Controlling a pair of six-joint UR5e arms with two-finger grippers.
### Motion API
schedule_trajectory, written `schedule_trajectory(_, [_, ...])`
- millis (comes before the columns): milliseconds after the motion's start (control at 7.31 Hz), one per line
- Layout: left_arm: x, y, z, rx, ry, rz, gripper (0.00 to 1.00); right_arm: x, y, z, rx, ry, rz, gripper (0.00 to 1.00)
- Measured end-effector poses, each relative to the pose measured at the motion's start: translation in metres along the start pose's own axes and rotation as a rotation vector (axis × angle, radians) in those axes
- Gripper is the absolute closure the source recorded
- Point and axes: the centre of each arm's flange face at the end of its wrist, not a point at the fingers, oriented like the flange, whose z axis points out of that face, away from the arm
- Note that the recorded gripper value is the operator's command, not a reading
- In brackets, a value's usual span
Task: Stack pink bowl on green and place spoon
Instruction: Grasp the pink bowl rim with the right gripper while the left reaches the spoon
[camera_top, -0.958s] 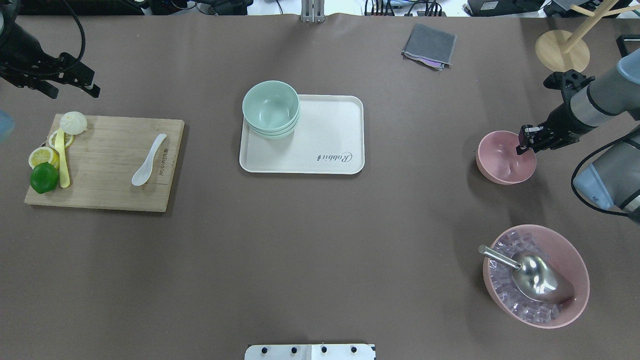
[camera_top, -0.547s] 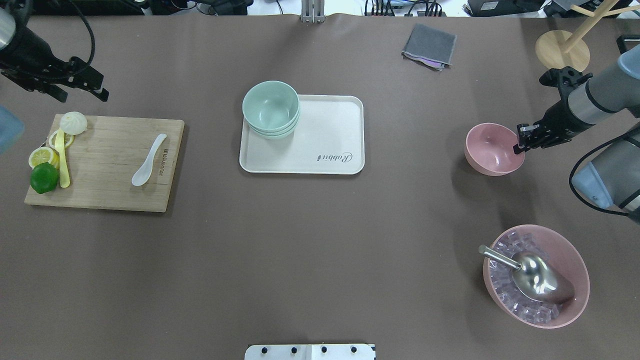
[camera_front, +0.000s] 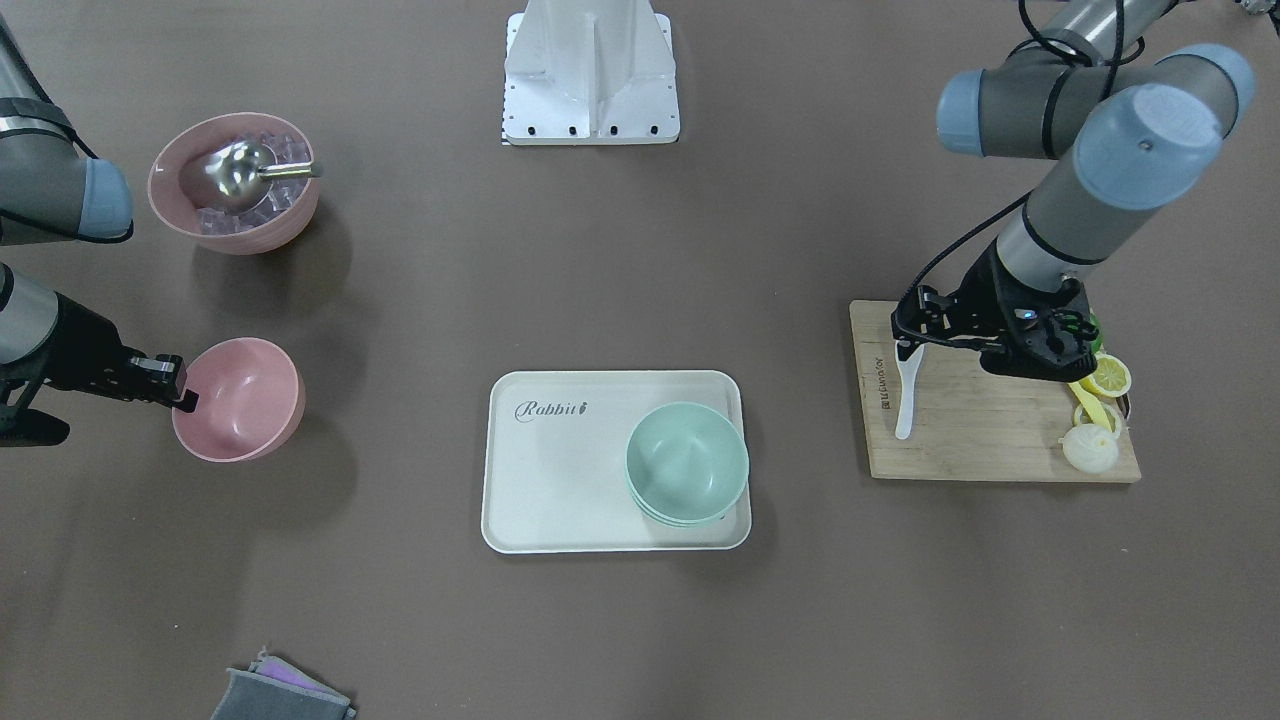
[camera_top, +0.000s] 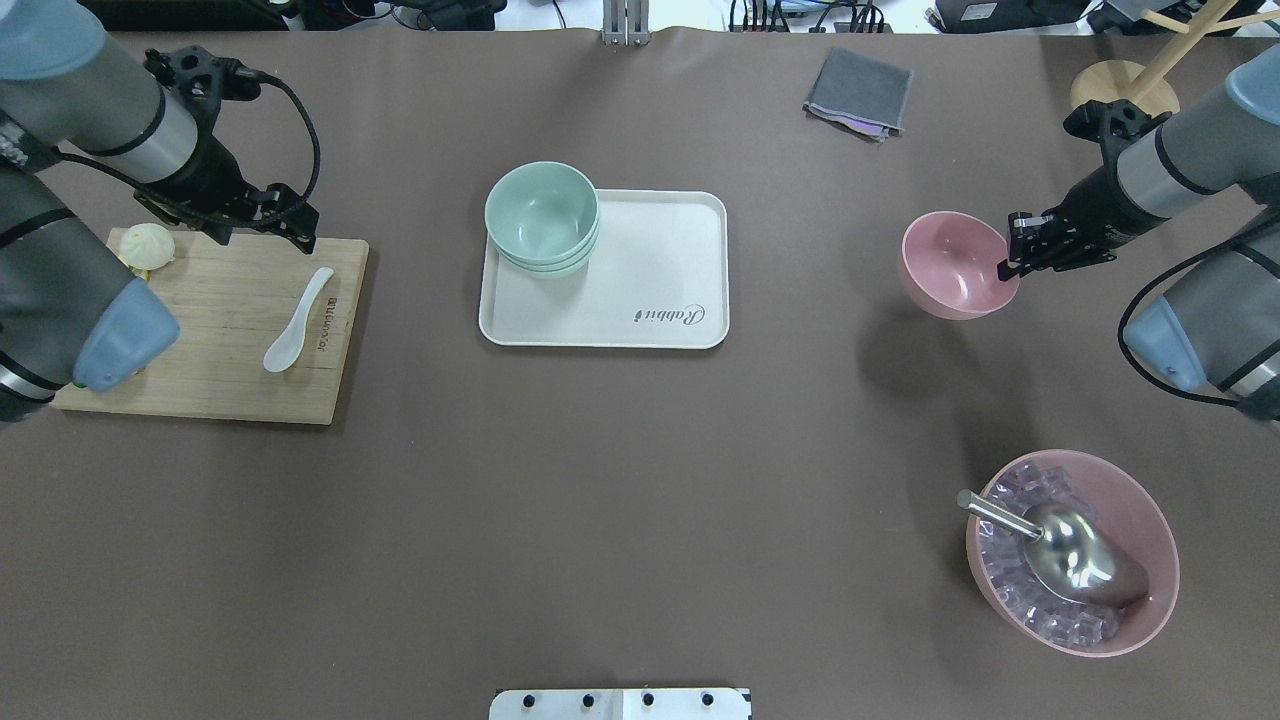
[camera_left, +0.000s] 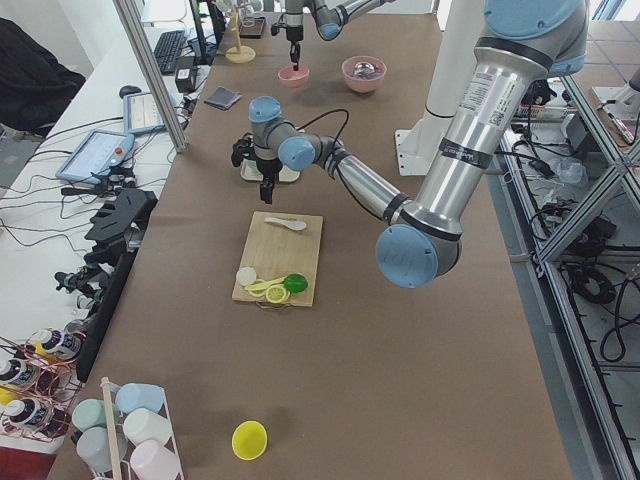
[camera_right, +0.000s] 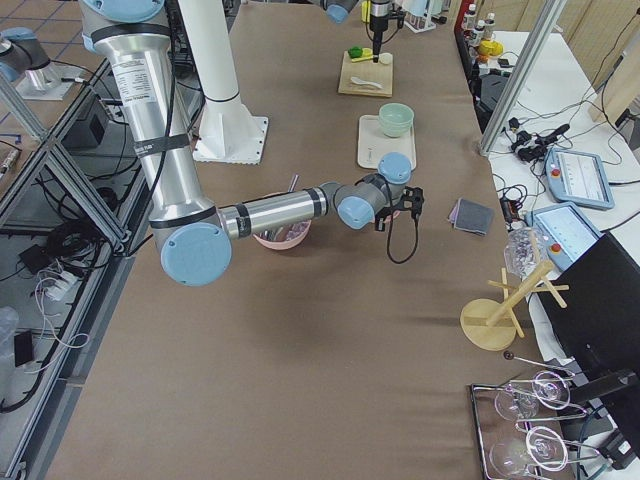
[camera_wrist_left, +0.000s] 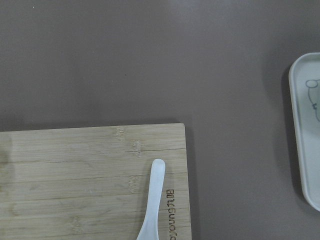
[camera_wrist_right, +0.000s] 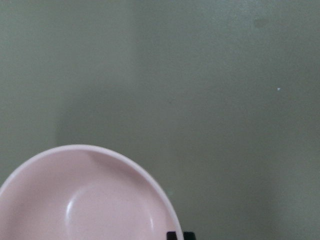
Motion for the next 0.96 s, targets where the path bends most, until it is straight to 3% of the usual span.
schedule_trajectory(547, [-0.019,-0.006,0.06,0.003,-0.031,0.096,0.03,-0.027,-0.009,-0.008,0.017,-0.026,0.023,1.0])
schedule_trajectory(958, [-0.024,-0.003,0.093,-0.012,-0.024,0.116,0.12,-0.037,-0.011,-0.012,0.021,-0.036,0.032,1.0])
